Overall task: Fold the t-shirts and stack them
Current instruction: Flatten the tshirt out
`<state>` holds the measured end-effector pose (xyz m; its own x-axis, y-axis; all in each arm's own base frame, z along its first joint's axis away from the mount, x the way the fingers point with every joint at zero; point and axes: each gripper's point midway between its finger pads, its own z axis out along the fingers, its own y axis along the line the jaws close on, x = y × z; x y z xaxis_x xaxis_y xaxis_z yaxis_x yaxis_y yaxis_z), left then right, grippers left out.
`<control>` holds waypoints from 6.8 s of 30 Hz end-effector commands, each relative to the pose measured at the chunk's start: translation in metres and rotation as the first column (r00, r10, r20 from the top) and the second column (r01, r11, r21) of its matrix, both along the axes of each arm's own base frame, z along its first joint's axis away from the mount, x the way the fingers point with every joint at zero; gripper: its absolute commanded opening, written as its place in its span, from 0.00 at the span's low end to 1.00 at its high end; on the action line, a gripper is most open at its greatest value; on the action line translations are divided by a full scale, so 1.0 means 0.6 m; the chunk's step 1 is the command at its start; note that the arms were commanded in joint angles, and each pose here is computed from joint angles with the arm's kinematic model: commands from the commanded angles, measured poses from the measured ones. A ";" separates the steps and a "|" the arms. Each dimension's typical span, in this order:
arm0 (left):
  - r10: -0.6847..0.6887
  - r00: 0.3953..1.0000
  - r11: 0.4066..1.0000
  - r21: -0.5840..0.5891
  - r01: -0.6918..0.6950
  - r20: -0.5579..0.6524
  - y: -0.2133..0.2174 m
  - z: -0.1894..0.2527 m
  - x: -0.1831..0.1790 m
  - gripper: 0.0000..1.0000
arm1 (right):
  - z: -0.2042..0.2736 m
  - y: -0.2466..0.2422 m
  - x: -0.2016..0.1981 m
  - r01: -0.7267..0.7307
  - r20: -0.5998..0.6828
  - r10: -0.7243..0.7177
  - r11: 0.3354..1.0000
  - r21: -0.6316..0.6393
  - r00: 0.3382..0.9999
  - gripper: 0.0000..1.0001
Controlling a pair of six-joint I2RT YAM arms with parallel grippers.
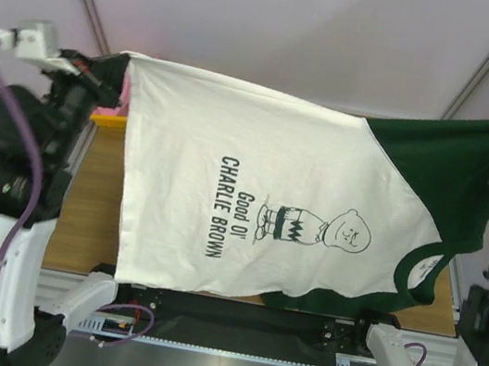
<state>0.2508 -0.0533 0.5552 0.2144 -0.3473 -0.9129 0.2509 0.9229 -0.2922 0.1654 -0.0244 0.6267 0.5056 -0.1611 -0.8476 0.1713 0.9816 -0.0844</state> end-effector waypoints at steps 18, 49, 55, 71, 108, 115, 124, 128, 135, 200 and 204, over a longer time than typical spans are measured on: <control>0.137 0.934 0.990 0.061 -0.124 -0.330 -0.047 -0.319 0.375 0.01 | -0.265 -0.046 0.393 0.057 -0.264 -0.040 0.997 0.058 0.964 0.00; -0.018 1.000 0.999 0.036 0.017 0.009 -0.092 -0.087 0.108 0.00 | -0.048 -0.030 0.042 0.081 0.051 -0.083 0.996 0.036 0.995 0.00; -0.047 0.996 0.999 -0.004 0.048 0.071 -0.056 -0.047 -0.011 0.00 | -0.024 -0.016 -0.070 0.049 0.129 -0.055 0.997 0.054 0.990 0.00; -0.006 0.988 0.999 -0.047 0.014 0.157 0.026 0.048 -0.155 0.00 | 0.085 0.011 -0.282 0.050 0.313 -0.052 0.999 0.013 0.948 0.00; 0.201 0.959 0.973 0.151 -0.172 -0.201 -0.042 -0.169 0.115 0.00 | -0.158 -0.009 0.144 -0.062 -0.122 0.076 0.992 0.114 0.990 0.00; 0.193 0.965 0.975 0.142 -0.169 -0.175 -0.038 -0.149 0.104 0.00 | -0.147 -0.007 0.132 -0.063 -0.105 0.074 0.992 0.107 0.992 0.00; 0.190 0.970 0.977 0.125 -0.172 -0.151 -0.029 -0.136 0.084 0.00 | -0.143 -0.002 0.132 -0.075 -0.111 0.087 0.992 0.100 0.990 0.00; 0.189 0.969 0.977 0.131 -0.169 -0.159 -0.032 -0.140 0.088 0.00 | -0.148 0.000 0.144 -0.090 -0.123 0.102 0.990 0.105 0.987 0.00; 0.196 0.967 0.975 0.143 -0.173 -0.166 -0.032 -0.146 0.094 0.00 | -0.153 0.005 0.158 -0.113 -0.136 0.127 0.988 0.107 0.983 0.00; 0.198 0.972 0.979 0.062 -0.192 -0.124 0.002 -0.137 0.027 0.00 | -0.151 0.020 0.098 -0.130 -0.134 0.146 0.984 0.121 0.980 0.00; 0.219 0.963 0.974 0.089 -0.207 -0.155 -0.008 -0.161 0.059 0.00 | -0.200 0.015 0.149 -0.135 -0.192 0.164 0.979 0.156 0.967 0.00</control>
<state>0.2771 -0.0604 0.4495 0.0736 -0.2369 -0.9687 0.0282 0.9715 -0.2354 0.2425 -0.0107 0.4980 0.2776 0.0142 -0.9606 0.0045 0.9999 0.0160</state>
